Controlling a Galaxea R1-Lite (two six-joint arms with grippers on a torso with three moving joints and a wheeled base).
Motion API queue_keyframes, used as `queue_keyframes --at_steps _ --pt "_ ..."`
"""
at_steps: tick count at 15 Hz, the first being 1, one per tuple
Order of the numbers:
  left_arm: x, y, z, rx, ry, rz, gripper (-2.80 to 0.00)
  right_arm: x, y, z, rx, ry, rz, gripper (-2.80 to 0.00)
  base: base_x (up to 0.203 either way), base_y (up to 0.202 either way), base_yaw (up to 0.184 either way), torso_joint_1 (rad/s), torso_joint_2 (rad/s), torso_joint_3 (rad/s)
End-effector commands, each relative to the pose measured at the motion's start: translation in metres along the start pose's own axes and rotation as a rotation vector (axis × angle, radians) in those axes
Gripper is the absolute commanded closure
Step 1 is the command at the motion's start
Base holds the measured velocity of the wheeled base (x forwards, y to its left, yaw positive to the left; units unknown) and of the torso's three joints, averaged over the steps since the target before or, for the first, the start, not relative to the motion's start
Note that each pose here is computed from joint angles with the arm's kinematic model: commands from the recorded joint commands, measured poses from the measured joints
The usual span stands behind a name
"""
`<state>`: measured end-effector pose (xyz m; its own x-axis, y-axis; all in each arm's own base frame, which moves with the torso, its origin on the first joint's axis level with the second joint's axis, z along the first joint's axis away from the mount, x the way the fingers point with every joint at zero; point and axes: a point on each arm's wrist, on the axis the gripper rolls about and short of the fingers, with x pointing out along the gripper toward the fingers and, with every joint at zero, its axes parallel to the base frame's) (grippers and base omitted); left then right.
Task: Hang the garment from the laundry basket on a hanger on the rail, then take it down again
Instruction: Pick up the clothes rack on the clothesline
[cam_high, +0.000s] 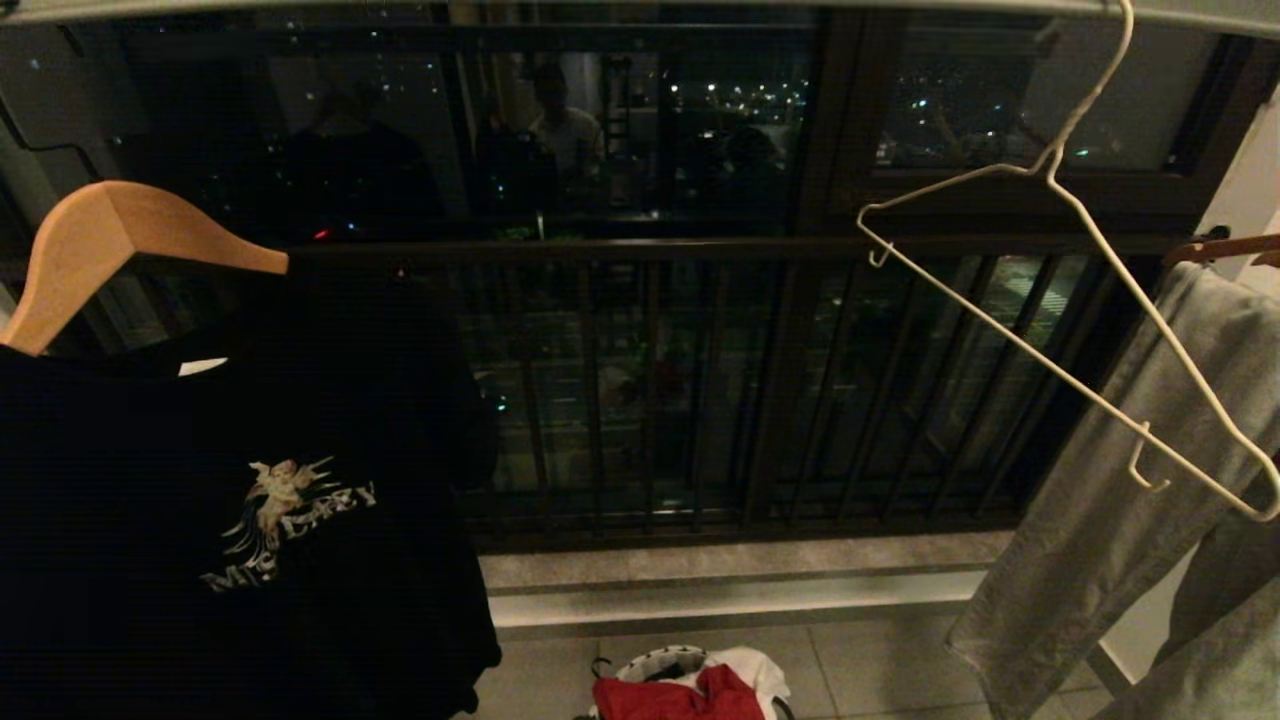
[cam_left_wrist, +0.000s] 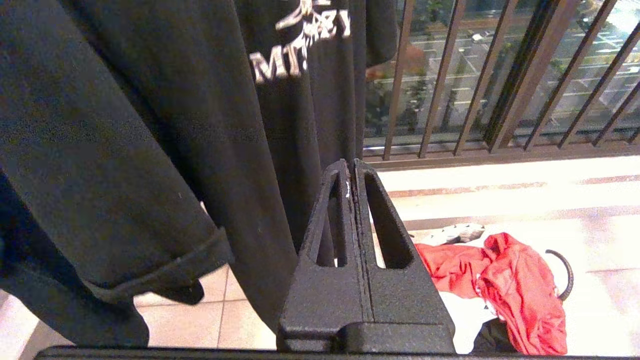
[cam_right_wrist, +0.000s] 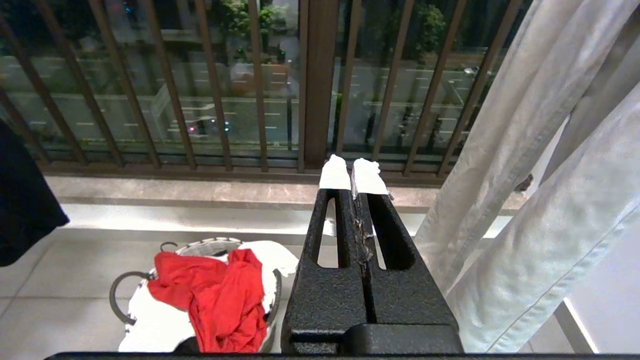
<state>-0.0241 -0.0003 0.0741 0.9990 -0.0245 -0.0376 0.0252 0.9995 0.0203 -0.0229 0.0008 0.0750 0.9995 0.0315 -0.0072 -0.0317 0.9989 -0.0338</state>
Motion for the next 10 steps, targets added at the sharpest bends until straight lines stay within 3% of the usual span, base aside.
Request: queue_keyframes --at_steps 1,10 --pt "0.0000 0.0000 -0.0003 -0.001 0.000 0.000 0.00 0.0000 0.0000 -0.0001 -0.001 0.000 0.001 0.00 0.000 0.000 0.000 0.139 -0.30 -0.157" --pt "-0.0001 0.0000 0.0000 0.000 -0.001 0.001 0.00 0.0000 0.0000 -0.0001 -0.003 0.000 0.001 0.00 0.000 0.000 0.000 0.131 -0.27 -0.139"
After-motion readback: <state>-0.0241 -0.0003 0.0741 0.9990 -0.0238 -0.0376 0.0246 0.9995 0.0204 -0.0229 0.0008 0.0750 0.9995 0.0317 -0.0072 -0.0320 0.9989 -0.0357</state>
